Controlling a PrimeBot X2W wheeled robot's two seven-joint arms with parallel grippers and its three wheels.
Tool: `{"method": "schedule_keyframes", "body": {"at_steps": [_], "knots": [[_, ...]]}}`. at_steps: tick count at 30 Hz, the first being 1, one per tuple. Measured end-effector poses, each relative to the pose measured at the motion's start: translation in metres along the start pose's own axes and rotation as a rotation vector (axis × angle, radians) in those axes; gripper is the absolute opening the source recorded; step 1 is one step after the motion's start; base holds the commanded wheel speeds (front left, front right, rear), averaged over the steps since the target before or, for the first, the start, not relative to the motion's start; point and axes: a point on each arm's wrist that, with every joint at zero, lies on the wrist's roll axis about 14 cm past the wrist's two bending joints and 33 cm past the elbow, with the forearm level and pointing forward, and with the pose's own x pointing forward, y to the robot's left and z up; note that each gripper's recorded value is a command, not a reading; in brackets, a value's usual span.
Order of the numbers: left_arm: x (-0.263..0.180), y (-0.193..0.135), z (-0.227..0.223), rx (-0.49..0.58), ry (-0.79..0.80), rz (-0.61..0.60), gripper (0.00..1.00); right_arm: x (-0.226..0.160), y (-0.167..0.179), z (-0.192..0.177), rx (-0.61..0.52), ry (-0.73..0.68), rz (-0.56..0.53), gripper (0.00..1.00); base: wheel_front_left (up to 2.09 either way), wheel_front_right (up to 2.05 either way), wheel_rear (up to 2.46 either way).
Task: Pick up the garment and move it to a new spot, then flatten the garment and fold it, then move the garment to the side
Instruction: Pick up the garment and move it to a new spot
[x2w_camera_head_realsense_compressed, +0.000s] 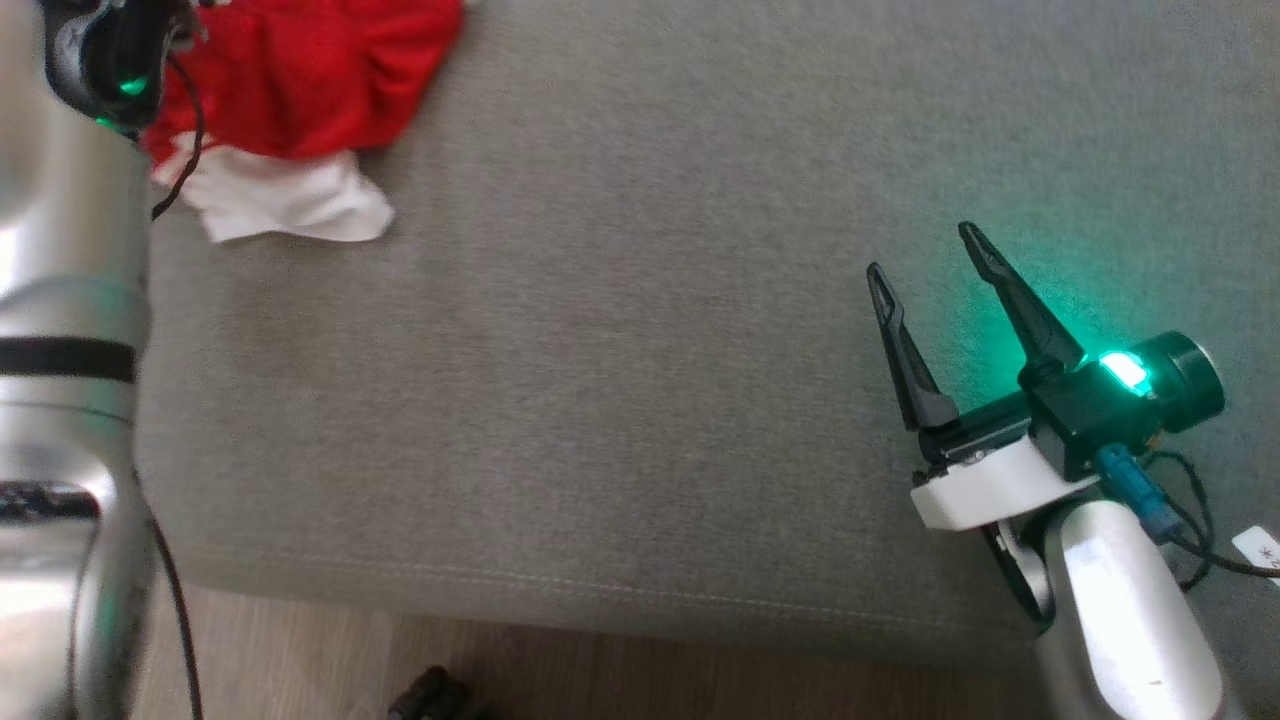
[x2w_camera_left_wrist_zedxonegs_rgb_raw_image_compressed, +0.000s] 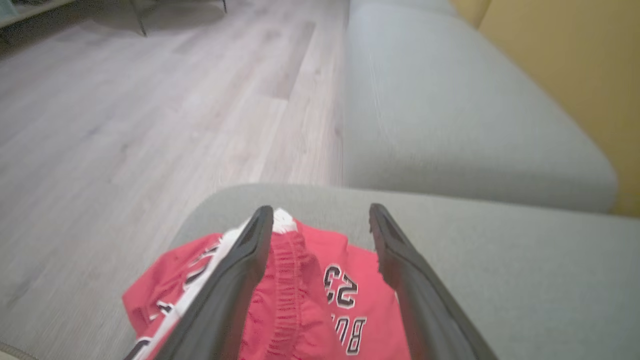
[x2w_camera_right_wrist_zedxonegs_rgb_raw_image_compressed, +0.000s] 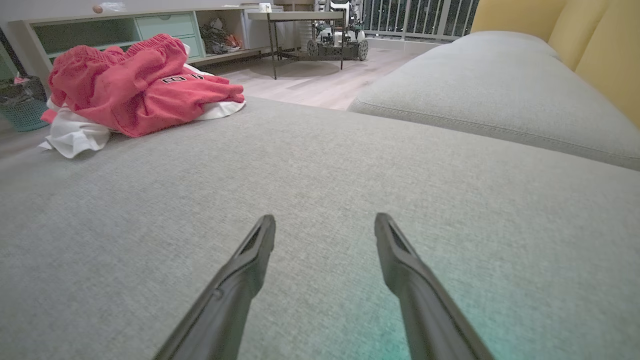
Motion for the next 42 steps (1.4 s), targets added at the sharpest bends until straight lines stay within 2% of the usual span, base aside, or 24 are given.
{"method": "schedule_keyframes", "body": {"at_steps": [3,6,9,16,17,18,21,27,33,38,42], "knots": [[0.015,0.006,-0.046,0.053,0.182,0.013,1.0,0.0,-0.009,-0.009,0.005,0.016,-0.021,1.0,0.0,0.0,0.0],[0.023,0.026,-0.078,0.141,0.306,0.074,1.0,0.0,-0.016,-0.019,0.015,0.031,-0.036,1.0,0.0,0.0,0.0],[0.028,0.032,-0.104,0.168,0.412,0.103,1.0,-0.002,-0.022,-0.026,0.016,0.047,-0.05,1.0,0.0,0.0,0.0],[0.033,0.035,-0.138,0.18,0.515,0.119,1.0,-0.002,-0.027,-0.033,0.02,0.048,-0.064,1.0,0.0,0.0,0.0],[0.034,0.035,-0.138,0.181,0.506,0.119,0.55,-0.002,-0.027,-0.033,0.021,0.048,-0.063,1.0,0.0,0.0,0.0],[0.036,0.034,-0.137,0.184,0.484,0.116,0.0,-0.002,-0.027,-0.033,0.021,0.048,-0.063,1.0,0.0,0.0,0.0],[0.041,0.031,-0.118,0.187,0.37,0.104,0.0,-0.002,-0.027,-0.029,0.017,0.043,-0.061,1.0,0.0,0.0,0.0],[0.039,0.019,-0.044,0.201,0.057,0.071,0.0,-0.006,-0.027,-0.006,0.024,0.001,-0.071,1.0,0.0,0.0,0.0],[0.019,-0.011,0.035,0.239,-0.177,-0.018,0.0,-0.015,-0.025,0.03,0.031,-0.069,-0.08,1.0,0.0,0.0,0.0],[0.003,-0.063,0.104,0.241,-0.365,-0.133,0.0,-0.029,-0.024,0.064,0.059,-0.142,-0.09,1.0,0.0,0.0,0.0],[-0.006,-0.136,0.126,0.226,-0.419,-0.296,0.0,-0.049,-0.037,0.085,0.078,-0.188,-0.143,1.0,0.0,0.0,0.0]]}}
